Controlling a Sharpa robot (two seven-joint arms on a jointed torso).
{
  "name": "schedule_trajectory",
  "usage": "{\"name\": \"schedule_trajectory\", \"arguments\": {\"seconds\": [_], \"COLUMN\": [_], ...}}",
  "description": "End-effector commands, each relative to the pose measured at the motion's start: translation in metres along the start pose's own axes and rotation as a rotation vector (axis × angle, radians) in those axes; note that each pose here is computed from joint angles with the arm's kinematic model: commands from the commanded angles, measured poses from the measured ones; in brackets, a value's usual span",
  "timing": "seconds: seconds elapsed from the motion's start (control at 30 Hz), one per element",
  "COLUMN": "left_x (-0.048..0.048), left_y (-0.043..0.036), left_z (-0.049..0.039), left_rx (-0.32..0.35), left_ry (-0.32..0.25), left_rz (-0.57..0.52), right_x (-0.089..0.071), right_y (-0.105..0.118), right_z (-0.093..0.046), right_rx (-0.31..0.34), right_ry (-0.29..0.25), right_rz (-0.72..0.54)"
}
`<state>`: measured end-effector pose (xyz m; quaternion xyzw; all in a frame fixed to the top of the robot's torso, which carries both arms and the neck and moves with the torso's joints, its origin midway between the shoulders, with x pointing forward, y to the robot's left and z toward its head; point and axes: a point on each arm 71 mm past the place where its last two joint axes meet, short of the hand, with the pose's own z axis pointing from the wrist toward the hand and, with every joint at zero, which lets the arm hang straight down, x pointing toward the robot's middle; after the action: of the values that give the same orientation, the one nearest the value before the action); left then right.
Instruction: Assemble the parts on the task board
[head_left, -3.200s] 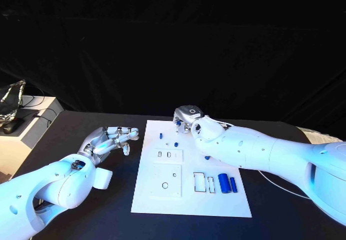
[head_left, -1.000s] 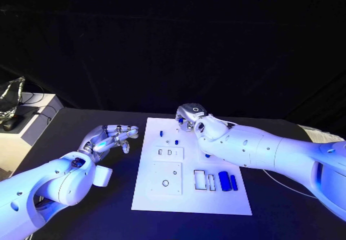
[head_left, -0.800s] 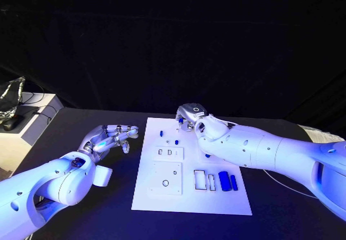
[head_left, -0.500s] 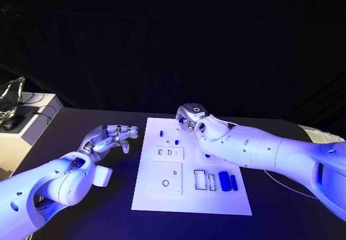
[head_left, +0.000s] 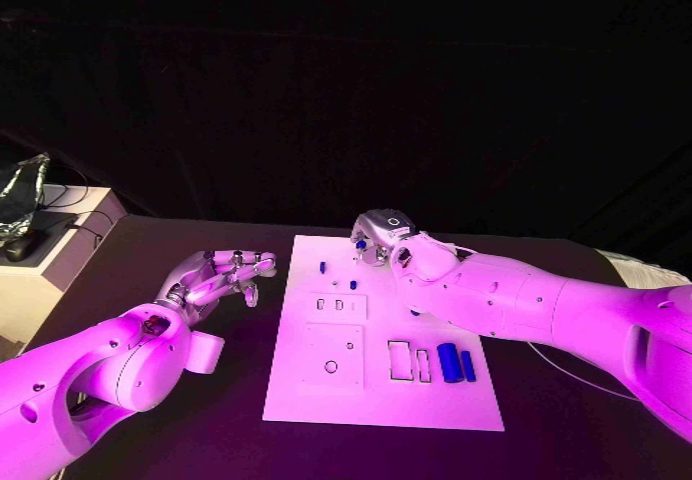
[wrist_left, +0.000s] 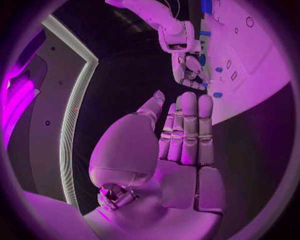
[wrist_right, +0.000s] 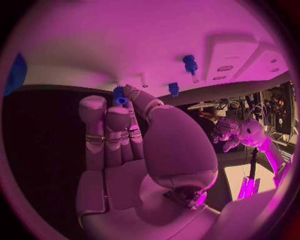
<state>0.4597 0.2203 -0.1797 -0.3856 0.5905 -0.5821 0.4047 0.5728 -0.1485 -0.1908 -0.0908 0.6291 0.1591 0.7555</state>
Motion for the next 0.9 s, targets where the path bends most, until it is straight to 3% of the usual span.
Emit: {"name": "schedule_trajectory", "arguments": {"seconds": [0.03,0.43,0.9], "left_x": [0.002,0.0015,0.0017], "left_y": [-0.0009,-0.0006,-0.0005], "left_z": [0.0004,0.0005,0.0006], "left_rx": [0.005,0.004,0.003], "left_ry": [0.016,0.014,0.015], "left_rz": [-0.002,-0.001,-0.002], "right_x": [0.0007,-0.0015,0.0024], "right_y": [0.0013,-0.0031,-0.0006], "right_z": [-0.0015,-0.001,0.0008], "right_rx": [-0.017,-0.005,-0.018], "right_ry": [-0.014,-0.053,-0.01], "right_rz": [0.01,0.012,0.024]}}
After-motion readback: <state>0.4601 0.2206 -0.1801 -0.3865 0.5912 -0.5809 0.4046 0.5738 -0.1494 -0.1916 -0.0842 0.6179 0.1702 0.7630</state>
